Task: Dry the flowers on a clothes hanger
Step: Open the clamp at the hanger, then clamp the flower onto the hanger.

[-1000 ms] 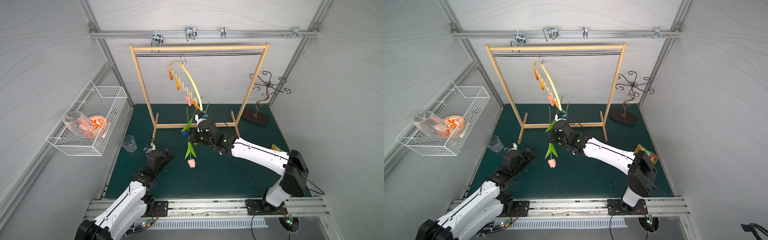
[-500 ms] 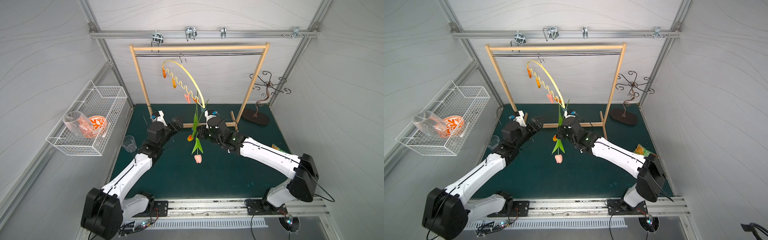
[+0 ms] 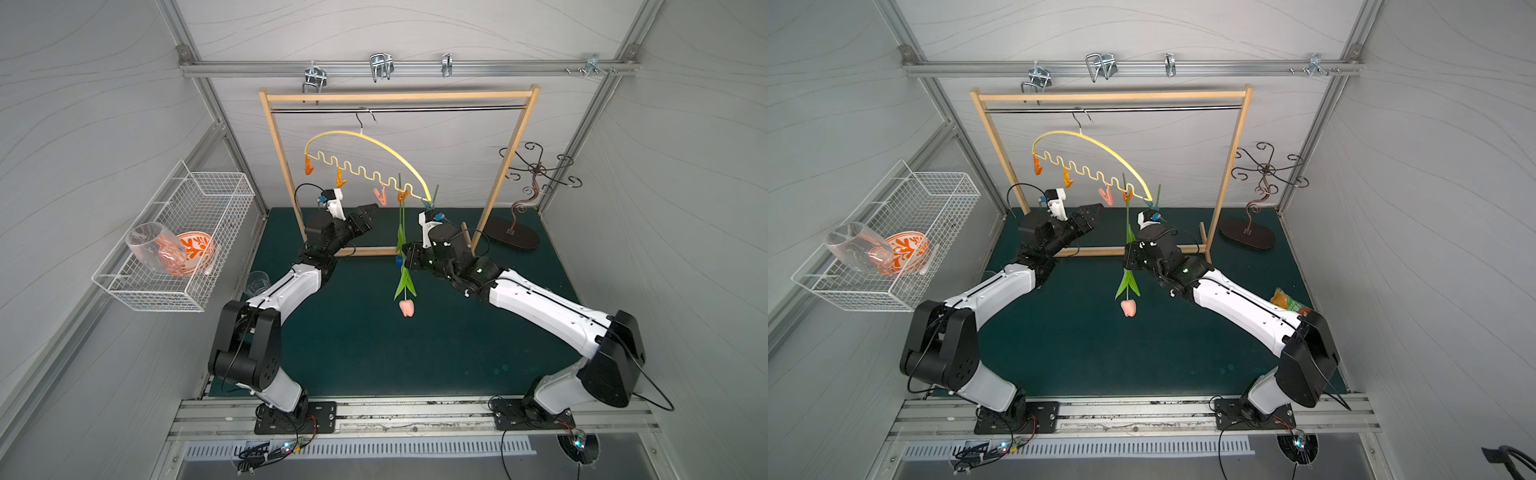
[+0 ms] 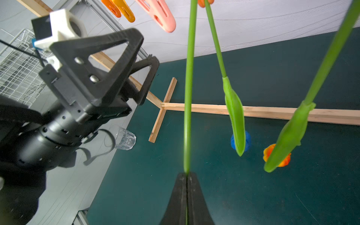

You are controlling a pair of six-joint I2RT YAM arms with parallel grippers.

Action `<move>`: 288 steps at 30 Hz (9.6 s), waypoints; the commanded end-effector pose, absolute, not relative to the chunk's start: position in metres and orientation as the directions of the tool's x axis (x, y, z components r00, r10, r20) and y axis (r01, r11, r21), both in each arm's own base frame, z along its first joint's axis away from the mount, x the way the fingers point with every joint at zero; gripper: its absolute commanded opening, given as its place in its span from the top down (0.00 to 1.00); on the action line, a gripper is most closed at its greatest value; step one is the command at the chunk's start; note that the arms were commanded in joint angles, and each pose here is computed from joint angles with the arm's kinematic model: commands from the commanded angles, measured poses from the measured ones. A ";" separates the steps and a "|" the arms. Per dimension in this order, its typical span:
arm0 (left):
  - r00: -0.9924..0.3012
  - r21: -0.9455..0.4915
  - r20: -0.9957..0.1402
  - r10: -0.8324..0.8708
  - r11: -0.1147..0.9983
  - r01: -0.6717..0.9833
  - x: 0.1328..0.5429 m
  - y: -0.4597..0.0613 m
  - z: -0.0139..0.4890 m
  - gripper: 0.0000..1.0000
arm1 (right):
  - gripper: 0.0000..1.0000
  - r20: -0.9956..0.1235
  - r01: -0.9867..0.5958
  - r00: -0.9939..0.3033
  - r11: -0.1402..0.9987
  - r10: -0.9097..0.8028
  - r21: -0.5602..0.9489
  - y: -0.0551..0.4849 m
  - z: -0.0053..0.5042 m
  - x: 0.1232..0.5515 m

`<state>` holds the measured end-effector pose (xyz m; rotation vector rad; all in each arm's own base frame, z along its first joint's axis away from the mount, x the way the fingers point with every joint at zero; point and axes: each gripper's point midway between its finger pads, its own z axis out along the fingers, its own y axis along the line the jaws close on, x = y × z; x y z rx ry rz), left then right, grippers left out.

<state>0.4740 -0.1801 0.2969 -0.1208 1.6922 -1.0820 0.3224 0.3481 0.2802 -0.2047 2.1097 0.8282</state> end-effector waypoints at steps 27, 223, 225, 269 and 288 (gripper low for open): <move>0.015 -0.295 -0.934 -0.356 0.796 0.528 0.483 -0.189 0.380 0.39 | 1.00 -0.731 -0.455 -0.675 0.721 0.105 0.523 0.360 0.278 0.325; -0.152 -0.407 -0.908 -0.390 0.742 0.532 0.483 -0.190 0.381 0.54 | 0.88 -0.948 -0.650 -0.306 0.710 0.084 0.272 0.439 0.290 0.388; -0.148 -0.404 -0.910 -0.387 0.747 0.528 0.481 -0.189 0.382 0.52 | 0.82 -0.948 -0.650 -0.307 0.710 0.082 0.272 0.437 0.291 0.387; -0.236 -0.491 -0.870 -0.432 0.734 0.469 0.466 -0.214 0.308 0.44 | 0.58 -0.905 -0.101 -0.390 0.969 0.170 0.226 0.343 0.244 0.457; -0.247 -0.483 -0.876 -0.415 0.739 0.471 0.452 -0.231 0.291 0.43 | 0.56 -0.884 -0.226 -0.443 0.935 0.150 0.272 0.314 0.243 0.426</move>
